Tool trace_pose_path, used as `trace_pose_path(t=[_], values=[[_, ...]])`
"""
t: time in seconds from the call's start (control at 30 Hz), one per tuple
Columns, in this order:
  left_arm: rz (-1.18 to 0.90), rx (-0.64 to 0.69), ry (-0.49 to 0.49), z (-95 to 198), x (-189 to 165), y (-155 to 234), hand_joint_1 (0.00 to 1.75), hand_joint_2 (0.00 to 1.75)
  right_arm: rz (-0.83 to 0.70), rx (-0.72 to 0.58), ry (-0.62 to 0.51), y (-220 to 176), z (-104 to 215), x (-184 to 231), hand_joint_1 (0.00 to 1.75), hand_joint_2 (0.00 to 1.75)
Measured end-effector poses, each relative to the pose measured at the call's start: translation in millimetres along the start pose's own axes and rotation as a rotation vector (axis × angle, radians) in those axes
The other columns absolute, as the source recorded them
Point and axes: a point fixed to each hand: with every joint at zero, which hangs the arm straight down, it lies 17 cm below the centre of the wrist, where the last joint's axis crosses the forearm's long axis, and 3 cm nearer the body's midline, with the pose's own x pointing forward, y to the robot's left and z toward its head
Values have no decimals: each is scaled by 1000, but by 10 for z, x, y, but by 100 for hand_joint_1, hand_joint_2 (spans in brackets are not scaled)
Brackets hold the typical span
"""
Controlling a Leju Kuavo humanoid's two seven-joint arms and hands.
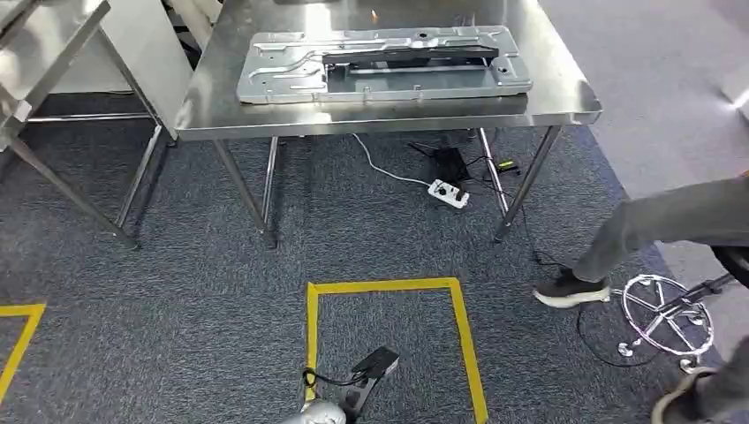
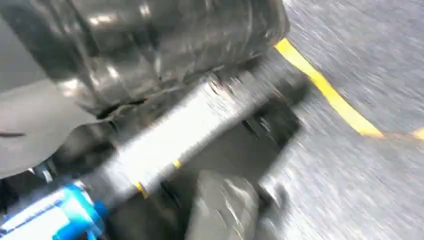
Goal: Take the parts from the cabinet and place them on the table.
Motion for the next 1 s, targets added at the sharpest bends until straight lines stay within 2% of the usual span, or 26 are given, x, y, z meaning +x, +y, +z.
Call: trace_pose_path(t=[0.03, 0.1, 0.17, 0.2, 0.23, 0.33, 0.4, 0.47, 0.53, 0.6, 0.63, 0.67, 0.73, 0.77, 0.83, 0.9, 1.0], values=[[-7, -29, -63, 12, 102, -55, 0, 0, 11, 9, -10, 22, 5, 24, 0, 0], [-80, -144, -293, 60, 387, -234, 0, 0, 42, 25, -32, 47, 16, 80, 0, 0], [-153, -278, -491, 95, 414, -331, 0, 0, 86, 45, -39, 69, 25, 97, 0, 0], [-168, -333, -546, 113, 350, -357, 0, 0, 101, 52, -38, 83, 26, 82, 0, 0], [-168, -351, -552, 83, 230, -348, 0, 0, 103, 54, -36, 85, 26, 75, 0, 0], [-160, -333, -450, -127, -330, -250, 0, 0, 108, 54, -28, 63, 19, 38, 0, 0], [-166, -347, -342, -217, -642, -228, 0, 0, 122, 42, -29, 13, 15, 59, 0, 0], [-176, -345, -127, -286, -724, -150, 0, 0, 156, 31, -10, -22, 12, 28, 0, 0], [-201, -295, 17, -232, -431, -62, 0, 0, 167, 35, 20, -11, 12, -42, 0, 0], [-200, -227, 1, -174, -43, 23, 0, 0, 164, 43, 48, 5, 15, -96, 0, 0], [-181, -132, 2, -346, -169, 479, 0, 0, 155, 49, 54, 0, 15, -117, 0, 0], [-180, -112, -60, -410, -155, 680, 0, 0, 154, 54, 57, 1, 11, -150, 0, 0], [-171, -52, -88, -573, -459, 1303, 0, 0, 168, 59, 44, -3, 3, -174, 0, 0], [-176, -44, -101, -601, -557, 1400, 0, 0, 180, 60, 36, 8, -2, -197, 0, 0], [-170, 42, -42, -685, -1017, 1969, 0, 0, 202, 40, 35, -42, -14, -220, 0, 0], [-172, 69, -19, -694, -1160, 2146, 0, 0, 218, 33, 35, -58, -18, -226, 0, 0], [-173, 52, 29, -704, -1429, 2065, 0, 0, 224, 11, 22, -88, -28, -210, 0, 0]])
